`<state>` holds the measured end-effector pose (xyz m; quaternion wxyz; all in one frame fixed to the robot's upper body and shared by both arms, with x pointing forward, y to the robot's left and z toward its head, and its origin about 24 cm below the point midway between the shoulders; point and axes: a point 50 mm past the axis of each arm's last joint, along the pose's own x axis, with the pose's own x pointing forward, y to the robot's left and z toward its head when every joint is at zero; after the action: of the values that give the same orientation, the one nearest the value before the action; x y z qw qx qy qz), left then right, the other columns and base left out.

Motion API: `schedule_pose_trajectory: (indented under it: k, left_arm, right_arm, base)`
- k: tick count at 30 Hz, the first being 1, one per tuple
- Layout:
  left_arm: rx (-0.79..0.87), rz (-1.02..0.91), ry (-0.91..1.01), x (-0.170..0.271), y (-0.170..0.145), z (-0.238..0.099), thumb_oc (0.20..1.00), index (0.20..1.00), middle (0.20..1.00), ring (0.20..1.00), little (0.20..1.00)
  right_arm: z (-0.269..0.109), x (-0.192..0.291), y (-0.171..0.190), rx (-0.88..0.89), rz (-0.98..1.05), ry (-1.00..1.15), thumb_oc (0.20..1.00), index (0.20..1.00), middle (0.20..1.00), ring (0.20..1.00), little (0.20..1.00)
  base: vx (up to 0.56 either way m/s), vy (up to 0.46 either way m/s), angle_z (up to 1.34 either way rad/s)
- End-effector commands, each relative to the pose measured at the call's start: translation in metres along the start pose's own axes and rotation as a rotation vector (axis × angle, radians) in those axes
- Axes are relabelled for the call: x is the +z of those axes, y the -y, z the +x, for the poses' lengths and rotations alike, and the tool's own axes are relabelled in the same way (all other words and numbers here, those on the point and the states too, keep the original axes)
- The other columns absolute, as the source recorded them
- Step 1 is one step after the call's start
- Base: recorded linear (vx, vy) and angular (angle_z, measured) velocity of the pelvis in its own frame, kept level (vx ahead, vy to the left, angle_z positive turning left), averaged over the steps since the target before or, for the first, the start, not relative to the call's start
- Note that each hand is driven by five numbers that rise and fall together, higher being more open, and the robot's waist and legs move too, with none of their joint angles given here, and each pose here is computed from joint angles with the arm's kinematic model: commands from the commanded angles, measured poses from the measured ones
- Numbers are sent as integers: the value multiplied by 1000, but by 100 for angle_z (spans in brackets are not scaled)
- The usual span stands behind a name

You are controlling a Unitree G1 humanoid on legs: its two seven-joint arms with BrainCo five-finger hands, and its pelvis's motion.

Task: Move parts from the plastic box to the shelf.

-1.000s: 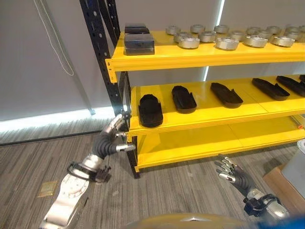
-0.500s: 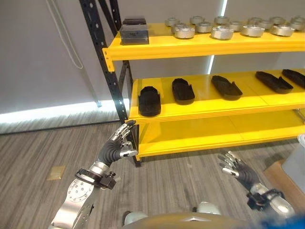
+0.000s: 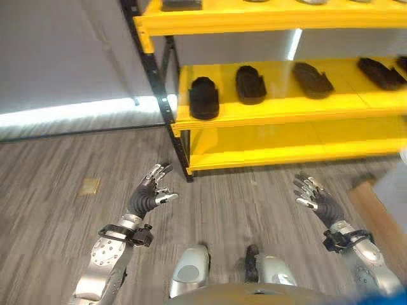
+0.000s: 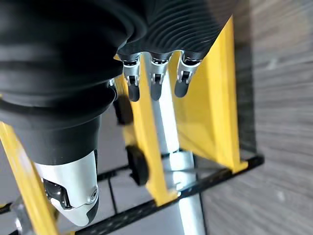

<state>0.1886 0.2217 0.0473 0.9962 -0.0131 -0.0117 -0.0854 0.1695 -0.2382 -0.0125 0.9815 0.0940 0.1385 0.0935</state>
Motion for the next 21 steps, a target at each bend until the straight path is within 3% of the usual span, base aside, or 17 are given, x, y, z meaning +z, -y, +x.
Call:
schedule_pose_trajectory:
  k: [1,5,15,21]
  left_arm:
    - [-12,73,91,20,-3,-7,1000,1000,1000,1000,1000]
    - [13,79,108,21,-5,-3,1000,1000,1000,1000,1000]
    - [24,157,157,32,-6,14,1000,1000,1000,1000,1000]
    - [2,122,174,31,0,22,1000,1000,1000,1000,1000]
  right_arm:
    - [3,7,-8,27,2,61,1000,1000,1000,1000,1000]
    - [13,7,-18,57,19,71,1000,1000,1000,1000,1000]
    - [56,21,-70,232,49,140,1000,1000,1000,1000,1000]
    - [60,28,-67,216,33,163,1000,1000,1000,1000,1000]
  base:
    - [219,268,-25]
    - [175,222,-65]
    - [108,204,2]
    - [205,-38,0]
